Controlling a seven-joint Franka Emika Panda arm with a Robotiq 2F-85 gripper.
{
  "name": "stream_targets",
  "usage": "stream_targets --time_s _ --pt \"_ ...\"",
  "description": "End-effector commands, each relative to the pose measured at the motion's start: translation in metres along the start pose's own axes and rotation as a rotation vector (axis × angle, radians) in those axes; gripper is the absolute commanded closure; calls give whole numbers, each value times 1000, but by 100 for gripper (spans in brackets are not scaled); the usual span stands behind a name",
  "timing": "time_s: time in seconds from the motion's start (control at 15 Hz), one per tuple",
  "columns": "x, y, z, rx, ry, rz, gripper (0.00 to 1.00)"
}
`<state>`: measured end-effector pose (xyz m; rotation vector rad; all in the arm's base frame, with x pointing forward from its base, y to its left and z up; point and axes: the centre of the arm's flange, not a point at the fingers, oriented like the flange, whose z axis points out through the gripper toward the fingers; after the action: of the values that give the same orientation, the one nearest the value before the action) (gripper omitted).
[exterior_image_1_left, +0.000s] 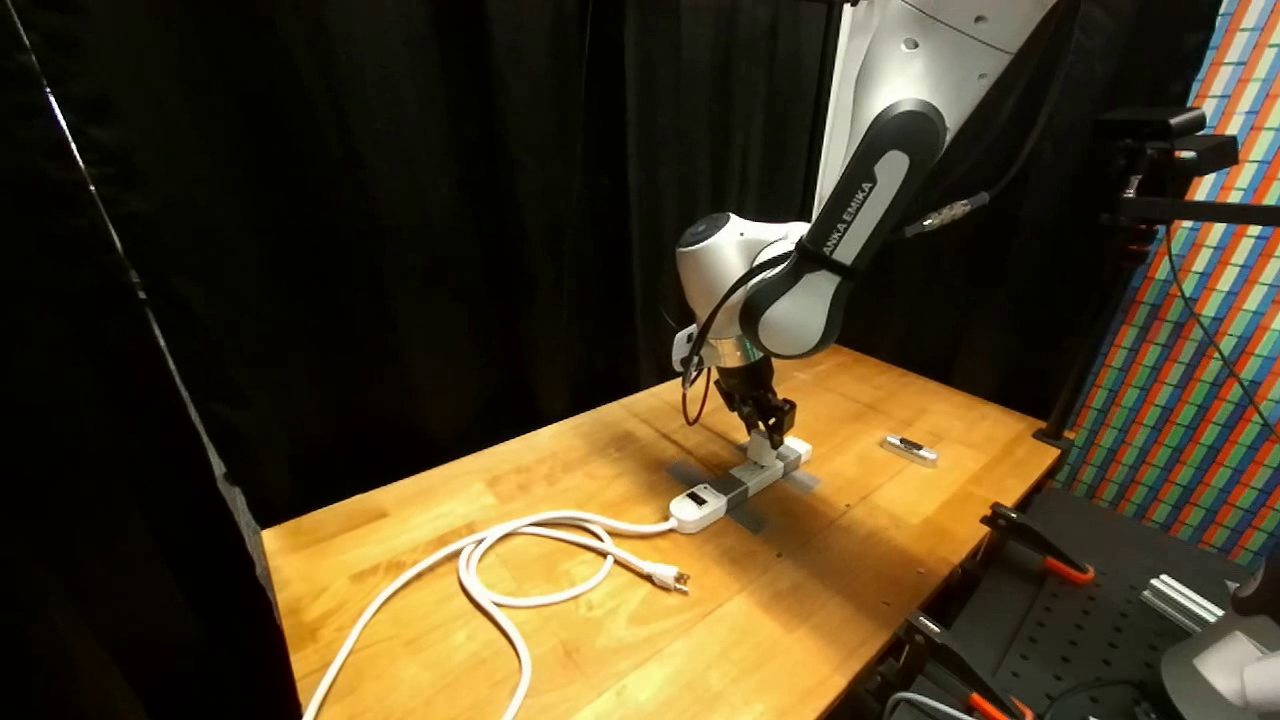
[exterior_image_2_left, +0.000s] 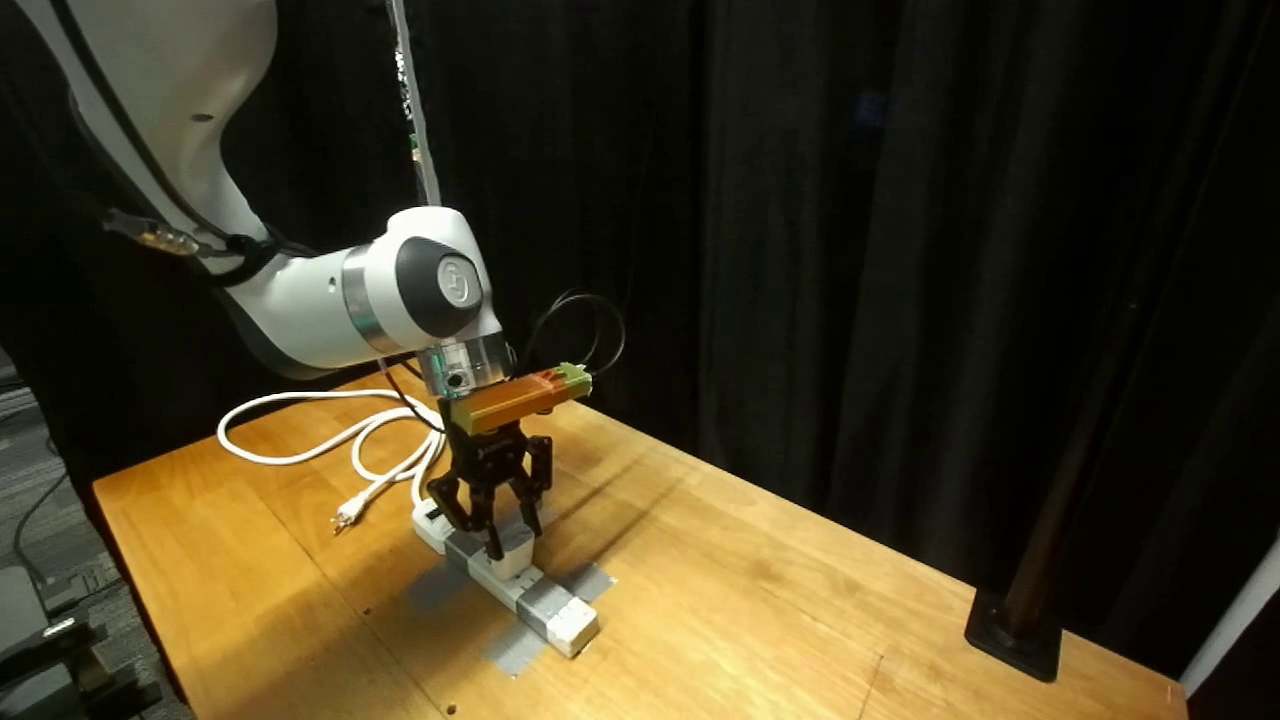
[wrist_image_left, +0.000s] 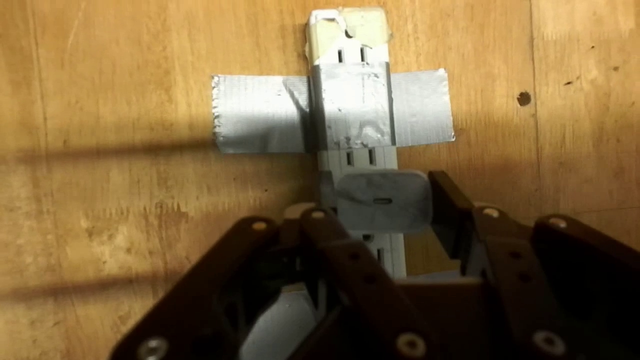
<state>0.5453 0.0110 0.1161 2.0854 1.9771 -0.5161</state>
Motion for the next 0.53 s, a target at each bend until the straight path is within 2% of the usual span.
stream_targets --time_s 0.0,0.27,0.47 --pt "30 7 22 -15 -54 57 78" --pt "51 5 35 -43 -145 104 78" --pt "53 12 42 -23 -179 107 78"
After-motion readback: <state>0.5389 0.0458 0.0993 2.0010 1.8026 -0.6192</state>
